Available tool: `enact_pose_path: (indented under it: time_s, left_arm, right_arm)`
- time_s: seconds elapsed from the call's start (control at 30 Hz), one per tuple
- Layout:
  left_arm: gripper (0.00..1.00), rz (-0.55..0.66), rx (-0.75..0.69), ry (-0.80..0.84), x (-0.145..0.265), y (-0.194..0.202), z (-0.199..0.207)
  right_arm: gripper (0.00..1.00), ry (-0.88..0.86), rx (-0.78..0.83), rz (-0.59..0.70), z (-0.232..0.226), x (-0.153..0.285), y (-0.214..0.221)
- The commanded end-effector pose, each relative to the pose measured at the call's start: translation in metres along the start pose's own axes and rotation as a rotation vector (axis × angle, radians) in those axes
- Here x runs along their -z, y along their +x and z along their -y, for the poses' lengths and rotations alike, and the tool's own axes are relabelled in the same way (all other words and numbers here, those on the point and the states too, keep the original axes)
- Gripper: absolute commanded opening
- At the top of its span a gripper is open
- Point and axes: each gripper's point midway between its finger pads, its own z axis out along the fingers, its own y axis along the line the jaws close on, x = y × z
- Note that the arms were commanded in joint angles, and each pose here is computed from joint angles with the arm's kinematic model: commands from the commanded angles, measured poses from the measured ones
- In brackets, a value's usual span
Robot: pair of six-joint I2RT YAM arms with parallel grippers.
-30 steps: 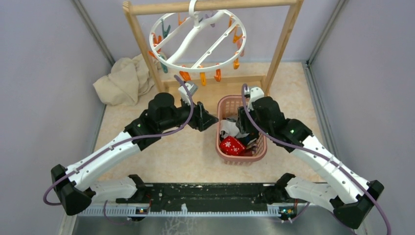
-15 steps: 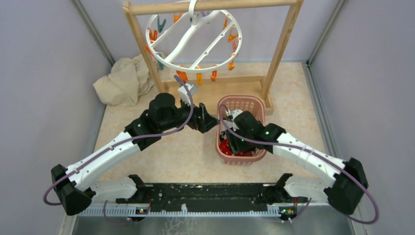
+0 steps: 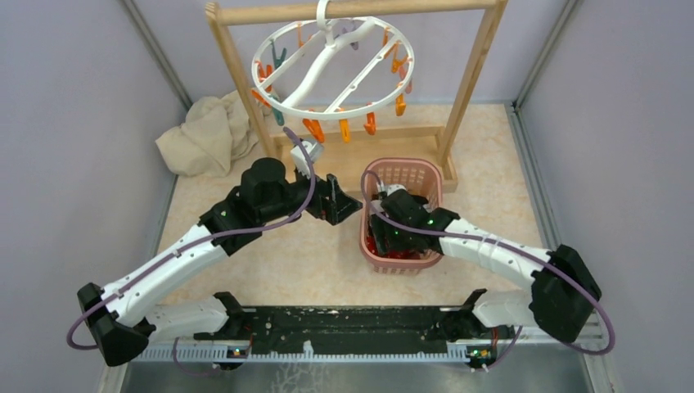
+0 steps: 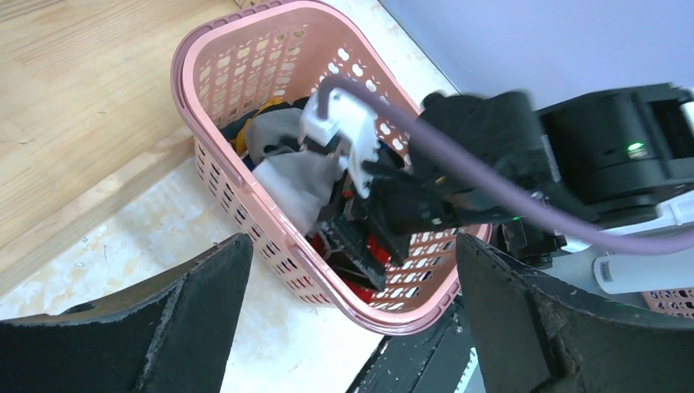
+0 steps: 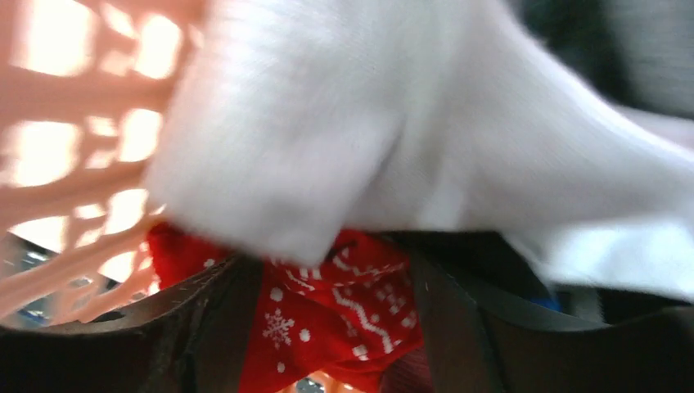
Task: Remove the socks clipped to the hanger
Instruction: Adjust the bin at the center of the board.
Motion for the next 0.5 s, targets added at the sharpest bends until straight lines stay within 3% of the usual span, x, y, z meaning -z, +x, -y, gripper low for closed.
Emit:
enact_pose_path:
  time_s: [0.0, 0.1, 0.27, 0.47]
  left_arm:
    - [0.99, 0.025, -0.004, -0.003, 0.009, -0.007, 0.002]
    - [0.99, 0.024, 0.001, -0.003, 0.009, -0.006, 0.002]
    - [0.99, 0.021, 0.003, -0.006, 0.009, -0.004, 0.001]
    - [0.99, 0.005, 0.028, 0.016, 0.011, 0.001, 0.005]
  right_arm:
    - [0.69, -0.006, 0.020, 0.275, -0.011, 0.070, -0.084]
    - [0.73, -0.052, 0.040, 0.312, -0.021, 0.101, -0.105]
    - [0.74, -0.077, 0.055, 0.315, -0.026, 0.106, -0.120]
    - [0.74, 0.035, -0.086, 0.493, 0.031, 0.120, -0.176]
